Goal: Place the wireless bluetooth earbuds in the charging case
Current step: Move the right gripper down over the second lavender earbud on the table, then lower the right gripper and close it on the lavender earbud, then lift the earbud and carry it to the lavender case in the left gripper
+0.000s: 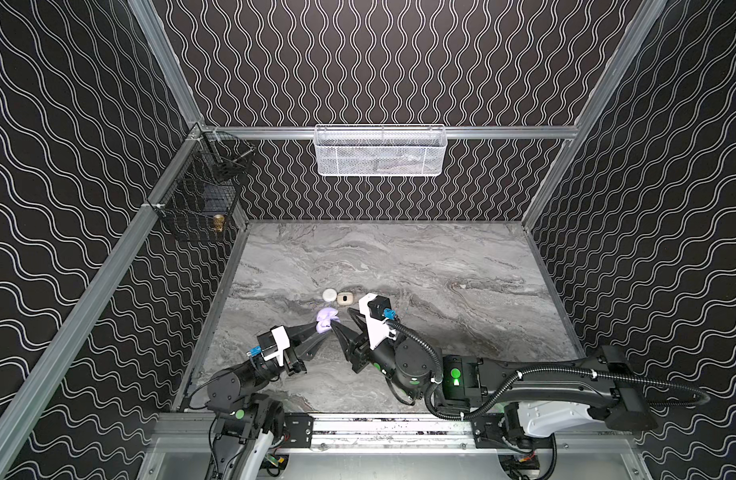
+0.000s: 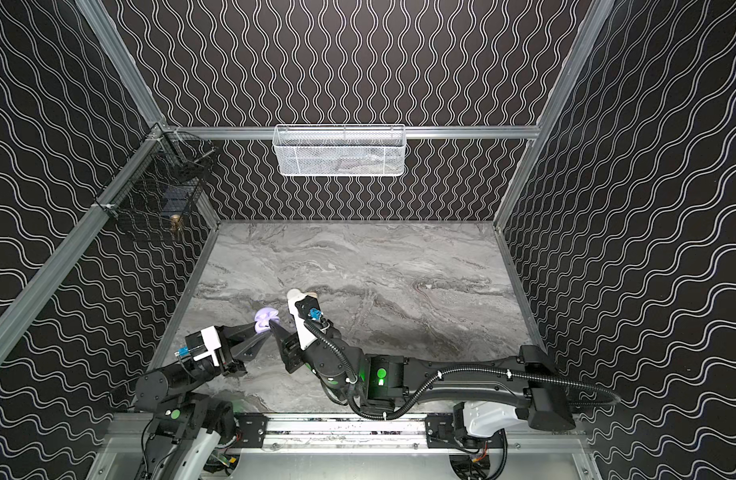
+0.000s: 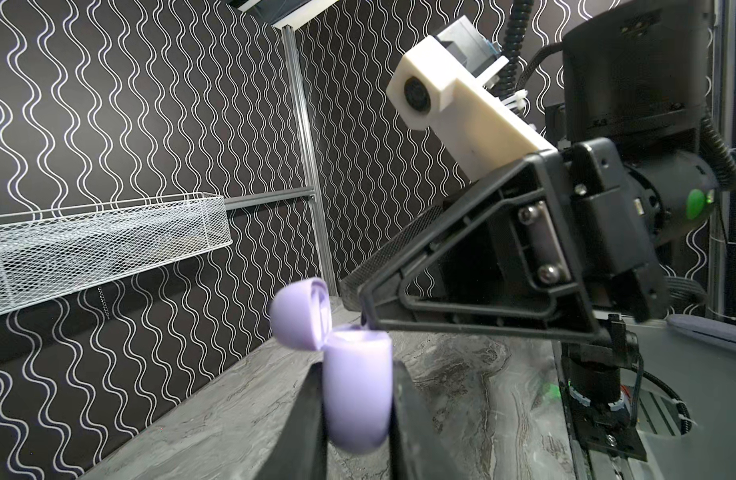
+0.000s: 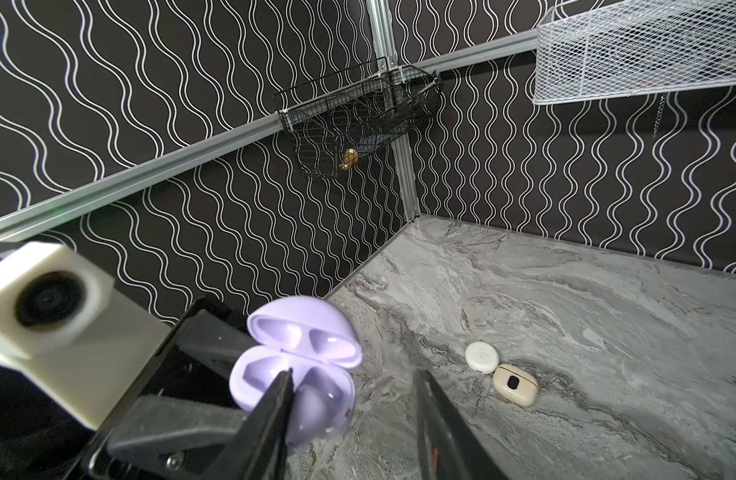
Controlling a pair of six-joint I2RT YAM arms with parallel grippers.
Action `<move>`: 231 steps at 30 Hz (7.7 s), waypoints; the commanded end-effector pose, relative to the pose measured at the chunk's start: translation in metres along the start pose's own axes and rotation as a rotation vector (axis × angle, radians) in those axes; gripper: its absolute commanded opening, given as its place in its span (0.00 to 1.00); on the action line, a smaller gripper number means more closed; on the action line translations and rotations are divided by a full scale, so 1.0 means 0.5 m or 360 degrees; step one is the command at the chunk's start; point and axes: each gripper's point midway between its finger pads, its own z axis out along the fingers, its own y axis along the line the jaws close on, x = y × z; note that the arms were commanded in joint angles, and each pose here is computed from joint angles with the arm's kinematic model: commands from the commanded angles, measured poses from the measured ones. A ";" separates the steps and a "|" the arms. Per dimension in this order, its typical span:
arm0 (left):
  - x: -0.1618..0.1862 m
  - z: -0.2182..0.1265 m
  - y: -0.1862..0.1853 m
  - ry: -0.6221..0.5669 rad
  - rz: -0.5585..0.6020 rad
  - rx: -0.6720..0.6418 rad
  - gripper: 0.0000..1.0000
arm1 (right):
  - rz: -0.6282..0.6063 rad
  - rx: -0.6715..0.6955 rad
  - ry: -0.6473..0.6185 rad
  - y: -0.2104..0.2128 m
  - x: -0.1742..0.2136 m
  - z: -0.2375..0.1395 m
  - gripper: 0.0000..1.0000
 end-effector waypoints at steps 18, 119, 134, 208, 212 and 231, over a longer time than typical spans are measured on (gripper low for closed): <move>-0.023 0.004 0.005 -0.0064 0.0023 -0.0010 0.00 | -0.0076 -0.0019 -0.0036 -0.023 -0.007 -0.031 0.47; 0.147 -0.077 0.266 0.0554 -0.0289 -0.1176 0.00 | -0.0348 0.0512 0.1280 -0.370 0.607 0.096 0.38; 0.130 -0.055 0.232 0.0487 -0.0273 -0.1000 0.00 | 0.0175 0.0550 0.1490 -0.279 0.523 0.100 0.44; 0.097 -0.032 0.194 0.0408 -0.0195 -0.0805 0.00 | 0.0046 0.0638 0.1569 -0.265 0.495 0.140 0.17; 0.085 -0.010 0.172 0.0357 -0.0199 -0.0652 0.00 | 0.0034 0.0691 0.1327 -0.276 0.379 0.122 0.16; 0.048 0.030 0.080 0.0163 -0.0157 -0.0142 0.00 | -0.0094 0.0420 0.0110 -0.078 -0.116 0.008 0.16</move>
